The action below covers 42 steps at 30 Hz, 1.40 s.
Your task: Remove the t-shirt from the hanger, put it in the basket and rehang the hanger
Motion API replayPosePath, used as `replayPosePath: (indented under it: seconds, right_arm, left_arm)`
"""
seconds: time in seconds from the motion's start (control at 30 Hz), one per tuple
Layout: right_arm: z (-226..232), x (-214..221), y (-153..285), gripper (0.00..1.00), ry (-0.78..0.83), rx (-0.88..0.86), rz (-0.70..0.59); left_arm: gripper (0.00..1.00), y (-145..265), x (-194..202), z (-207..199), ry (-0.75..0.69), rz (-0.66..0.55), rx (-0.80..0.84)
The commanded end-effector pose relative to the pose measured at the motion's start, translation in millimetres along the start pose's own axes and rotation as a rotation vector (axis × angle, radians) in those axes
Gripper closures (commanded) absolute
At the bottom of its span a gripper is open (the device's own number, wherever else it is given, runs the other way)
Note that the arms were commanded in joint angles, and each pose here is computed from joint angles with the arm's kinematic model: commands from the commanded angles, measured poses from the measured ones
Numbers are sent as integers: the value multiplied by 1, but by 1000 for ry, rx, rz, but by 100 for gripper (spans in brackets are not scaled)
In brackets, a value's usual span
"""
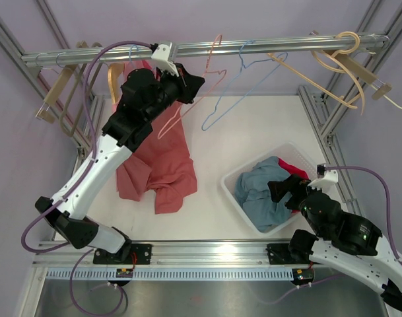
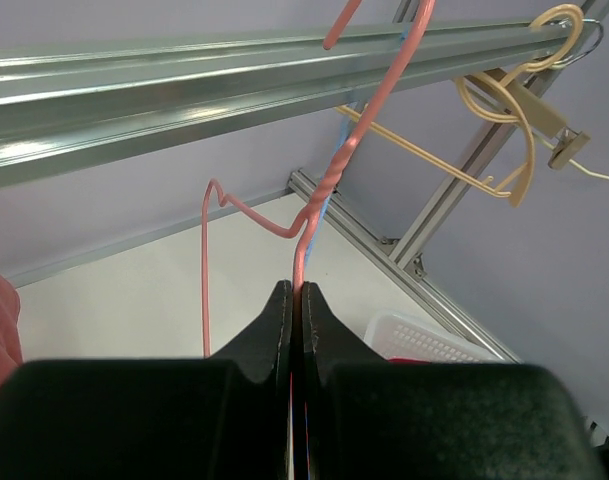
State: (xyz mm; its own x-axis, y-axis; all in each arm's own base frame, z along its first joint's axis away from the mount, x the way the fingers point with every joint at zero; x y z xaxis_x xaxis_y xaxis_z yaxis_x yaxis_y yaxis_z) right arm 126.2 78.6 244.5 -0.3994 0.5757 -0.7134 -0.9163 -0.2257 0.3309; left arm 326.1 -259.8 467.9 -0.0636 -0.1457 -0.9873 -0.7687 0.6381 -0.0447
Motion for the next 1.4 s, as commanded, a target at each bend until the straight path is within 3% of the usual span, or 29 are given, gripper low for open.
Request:
replayPosePath:
  seconds: [0.0, 0.4, 0.47, 0.5, 0.53, 0.67, 0.77, 0.9, 1.17, 1.37]
  right_arm:
    - [8, 0, 1, 7, -13, -43, 12]
    - [18, 9, -3, 8, -23, -90, 52]
    - [19, 6, -2, 8, -24, -95, 45]
    - [20, 5, -1, 8, -28, -102, 42]
    - [21, 3, 0, 8, -28, -106, 38]
    - [27, -6, 5, 8, -29, -132, 19]
    - [33, -12, 7, 8, -28, -154, 7]
    - [40, -16, 9, 8, -34, -184, 2]
    - [50, -21, 14, 9, -44, -246, 7]
    - [59, -16, 11, 9, -34, -272, 30]
  left_arm:
    - [100, -8, -22, 5, -9, -80, -1]
    - [100, -14, 4, 11, 19, -10, 1]
    - [96, -10, 11, 13, 21, 3, -11]
    - [91, -2, 5, 12, 16, -14, -11]
    - [76, 1, 6, 13, 15, -13, -17]
    - [35, 21, 2, 11, -4, -7, -20]
    - [23, 44, -4, 12, -29, 2, -46]
    - [23, 76, -2, 18, -57, 25, -109]
    - [33, 138, 11, 69, -78, 122, -449]
    - [34, 143, -2, 100, -108, 122, -564]
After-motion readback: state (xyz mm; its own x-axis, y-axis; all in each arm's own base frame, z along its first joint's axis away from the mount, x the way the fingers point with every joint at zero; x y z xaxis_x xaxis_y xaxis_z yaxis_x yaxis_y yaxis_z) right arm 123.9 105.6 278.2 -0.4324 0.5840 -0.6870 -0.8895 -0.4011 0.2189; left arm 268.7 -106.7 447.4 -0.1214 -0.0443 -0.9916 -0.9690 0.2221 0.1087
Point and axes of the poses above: each gripper's point midway between its finger pads, its own y axis back along the fingers, its own z axis along the line the jaws close on, x = y × z, the point moved 4 cm from there along y, back along the fingers, and after that the axes turned 9 degrees about -y, right-handed, at the moved point
